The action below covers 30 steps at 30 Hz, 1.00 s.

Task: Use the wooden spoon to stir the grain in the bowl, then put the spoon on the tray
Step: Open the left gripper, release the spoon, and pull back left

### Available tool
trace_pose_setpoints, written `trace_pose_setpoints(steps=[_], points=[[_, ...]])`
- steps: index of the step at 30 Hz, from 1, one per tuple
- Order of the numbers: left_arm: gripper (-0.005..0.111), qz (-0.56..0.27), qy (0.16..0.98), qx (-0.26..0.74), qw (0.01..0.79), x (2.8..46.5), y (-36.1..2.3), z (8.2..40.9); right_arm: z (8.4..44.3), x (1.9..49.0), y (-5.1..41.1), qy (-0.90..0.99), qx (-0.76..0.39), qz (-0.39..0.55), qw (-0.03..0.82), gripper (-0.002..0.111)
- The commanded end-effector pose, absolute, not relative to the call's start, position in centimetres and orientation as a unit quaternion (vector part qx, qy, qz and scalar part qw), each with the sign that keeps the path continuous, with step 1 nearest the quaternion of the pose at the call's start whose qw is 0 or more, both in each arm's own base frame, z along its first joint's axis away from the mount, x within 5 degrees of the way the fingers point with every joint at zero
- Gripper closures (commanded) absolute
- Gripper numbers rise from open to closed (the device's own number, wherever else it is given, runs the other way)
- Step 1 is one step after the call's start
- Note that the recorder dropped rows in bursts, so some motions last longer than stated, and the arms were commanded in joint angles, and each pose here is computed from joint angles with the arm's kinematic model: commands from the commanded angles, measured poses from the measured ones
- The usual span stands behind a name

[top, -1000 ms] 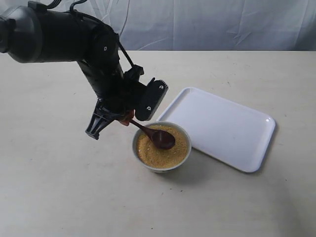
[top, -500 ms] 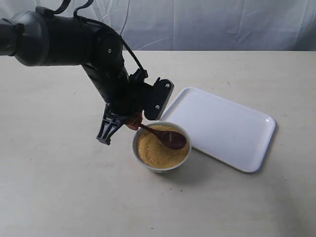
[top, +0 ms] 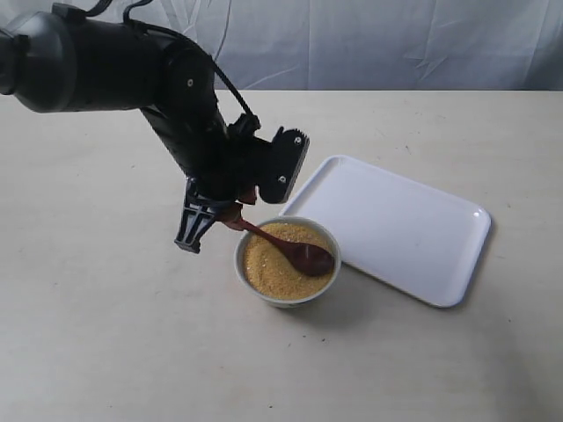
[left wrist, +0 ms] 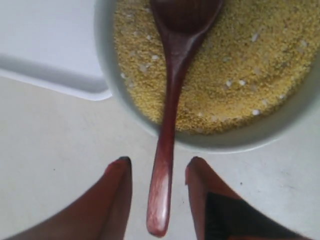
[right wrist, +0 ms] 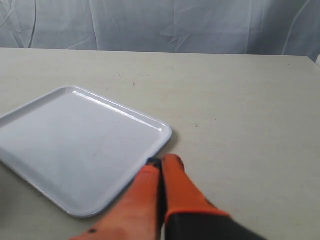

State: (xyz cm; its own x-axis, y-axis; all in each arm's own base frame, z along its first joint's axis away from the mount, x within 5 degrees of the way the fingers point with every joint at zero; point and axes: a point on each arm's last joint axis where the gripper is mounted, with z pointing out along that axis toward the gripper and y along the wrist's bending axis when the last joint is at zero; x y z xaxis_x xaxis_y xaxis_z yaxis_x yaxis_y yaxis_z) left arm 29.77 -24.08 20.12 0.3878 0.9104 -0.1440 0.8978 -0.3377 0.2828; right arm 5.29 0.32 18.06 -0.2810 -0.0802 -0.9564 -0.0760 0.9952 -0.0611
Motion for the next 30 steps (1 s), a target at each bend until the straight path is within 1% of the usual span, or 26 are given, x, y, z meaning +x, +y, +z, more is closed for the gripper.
trace_pose_setpoints(steps=[1,4,6,9,13,14,17,22,26,30], points=[[0.069,0.009,0.641,0.740,0.205,29.2,-23.8,23.6,18.1,5.3,0.3,0.796,-0.049,-0.002,0.604,0.108],[0.070,0.003,0.713,0.664,0.223,28.8,-23.2,25.3,18.1,5.3,0.3,0.796,-0.049,-0.002,0.604,0.108],[0.073,0.006,0.747,0.625,0.227,28.6,-22.6,26.2,18.1,5.3,0.3,0.796,-0.049,-0.002,0.604,0.108],[0.085,0.006,0.787,0.577,0.219,28.5,-21.5,27.1,18.1,5.3,0.3,0.796,-0.049,-0.002,0.604,0.108],[0.105,-0.038,0.830,0.519,0.200,29.0,-19.7,27.3,18.1,5.3,0.3,0.796,-0.049,-0.002,0.604,0.108],[0.107,-0.049,0.841,0.502,0.196,29.3,-19.3,27.3,18.1,5.3,0.3,0.796,-0.049,-0.002,0.604,0.108],[0.107,-0.088,0.878,0.428,0.194,30.3,-17.3,27.4,18.1,5.3,0.3,0.796,-0.049,-0.002,0.604,0.108],[0.107,-0.159,0.921,0.267,0.234,31.1,-13.6,26.5,18.1,5.3,0.3,0.796,-0.049,-0.002,0.604,0.108],[0.107,-0.211,0.927,0.107,0.290,30.1,-10.7,24.6,18.1,5.3,0.3,0.796,-0.049,-0.002,0.604,0.108],[0.107,-0.250,0.920,-0.034,0.301,27.5,-9.0,21.5,18.1,5.3,0.3,0.796,-0.049,-0.002,0.604,0.108]])
